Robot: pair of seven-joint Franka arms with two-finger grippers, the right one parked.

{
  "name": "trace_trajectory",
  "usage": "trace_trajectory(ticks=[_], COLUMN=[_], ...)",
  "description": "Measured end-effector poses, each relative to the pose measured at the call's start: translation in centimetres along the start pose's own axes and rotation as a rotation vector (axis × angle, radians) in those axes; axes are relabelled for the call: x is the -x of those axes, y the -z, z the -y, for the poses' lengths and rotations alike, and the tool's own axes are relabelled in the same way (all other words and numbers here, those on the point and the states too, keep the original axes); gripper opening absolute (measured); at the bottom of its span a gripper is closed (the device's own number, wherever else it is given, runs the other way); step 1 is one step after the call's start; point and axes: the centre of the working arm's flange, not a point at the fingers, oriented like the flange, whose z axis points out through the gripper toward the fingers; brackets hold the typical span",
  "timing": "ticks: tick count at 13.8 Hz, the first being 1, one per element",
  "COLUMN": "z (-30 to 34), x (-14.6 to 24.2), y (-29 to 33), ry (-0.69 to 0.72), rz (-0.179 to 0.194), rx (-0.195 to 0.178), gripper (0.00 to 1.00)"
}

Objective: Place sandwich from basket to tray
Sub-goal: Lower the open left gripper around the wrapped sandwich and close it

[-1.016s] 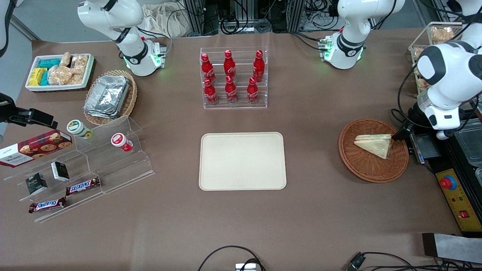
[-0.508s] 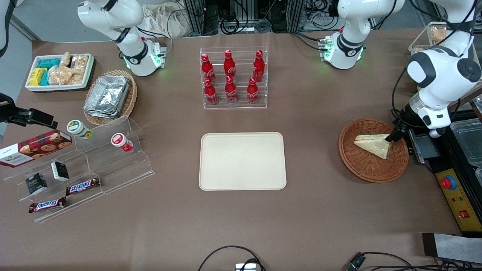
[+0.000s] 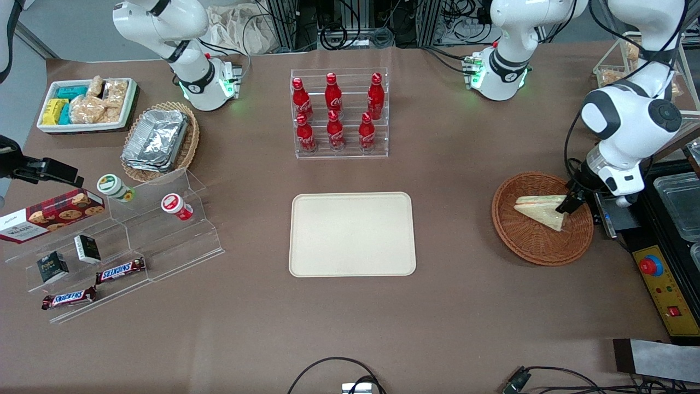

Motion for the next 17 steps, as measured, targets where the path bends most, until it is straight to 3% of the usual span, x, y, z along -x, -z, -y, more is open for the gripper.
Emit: trace_trajectory(ticks=[11,14,17], z=[0.3,0.3,0.1], x=[0.2,0.2,0.5], y=[-2.8,-3.1,-3.3], ry=[0.018,0.018,0.011], rz=[-0.007,-0.007,-0.004], rx=[0.0,-0.001,-0.003], gripper=[1.0,0.96,0.63])
